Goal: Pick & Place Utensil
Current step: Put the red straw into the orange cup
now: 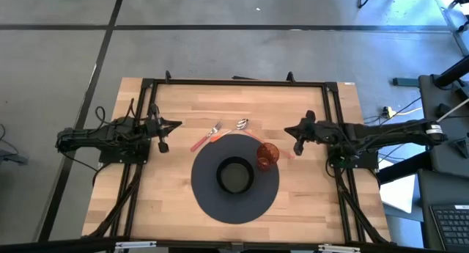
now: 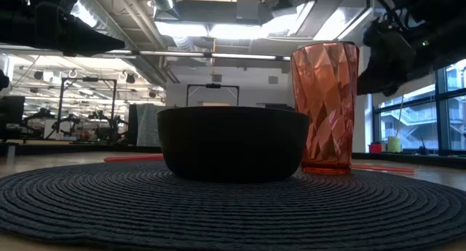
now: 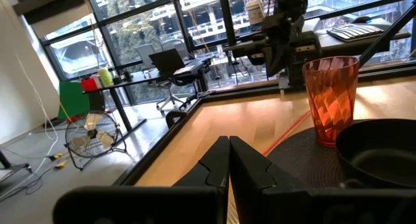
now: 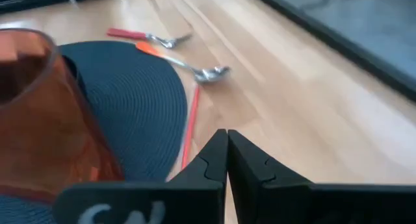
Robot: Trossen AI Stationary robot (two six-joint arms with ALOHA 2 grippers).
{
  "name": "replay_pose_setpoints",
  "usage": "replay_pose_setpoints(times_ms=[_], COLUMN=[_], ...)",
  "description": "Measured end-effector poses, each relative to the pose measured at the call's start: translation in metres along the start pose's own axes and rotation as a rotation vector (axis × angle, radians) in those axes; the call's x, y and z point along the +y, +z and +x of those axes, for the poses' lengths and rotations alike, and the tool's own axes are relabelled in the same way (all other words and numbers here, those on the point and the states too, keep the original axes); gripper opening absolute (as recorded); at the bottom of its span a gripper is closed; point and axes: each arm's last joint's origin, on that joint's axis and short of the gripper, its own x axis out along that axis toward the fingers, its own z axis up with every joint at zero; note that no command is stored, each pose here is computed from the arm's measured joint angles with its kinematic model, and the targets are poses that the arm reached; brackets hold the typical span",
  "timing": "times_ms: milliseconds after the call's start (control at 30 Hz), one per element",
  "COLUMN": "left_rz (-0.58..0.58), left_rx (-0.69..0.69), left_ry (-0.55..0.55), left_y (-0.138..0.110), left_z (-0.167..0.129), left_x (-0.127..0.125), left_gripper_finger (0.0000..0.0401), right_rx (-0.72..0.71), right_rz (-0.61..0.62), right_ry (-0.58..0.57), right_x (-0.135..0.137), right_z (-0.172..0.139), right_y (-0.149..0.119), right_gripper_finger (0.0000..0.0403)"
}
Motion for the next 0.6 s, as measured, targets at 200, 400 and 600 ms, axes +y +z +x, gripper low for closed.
replay_pose_setpoints(times_ms=[200,400,600], left_rz=[-0.001,-0.003,-0.01], left_rx=[-0.001,-0.007,-0.022], left_ry=[-0.001,0.0,0.004], left_y=[0.0,0.001,0.002], left_z=[0.0,0.0,0.0], left_x=[0.0,0.0,0.0], left_gripper_finger=[0.0004,0.0004,0.0004], right_rx=[0.062,0.291,0.429], right_rz=[0.044,0.128,0.083], right_ry=[0.031,0.004,0.067], right_x=[0.002,0.001,0.013], right_z=[-0.002,-0.001,0.012], right_y=[0.0,-0.004,0.011], right_gripper_finger=[0.0012,0.0012,0.0013])
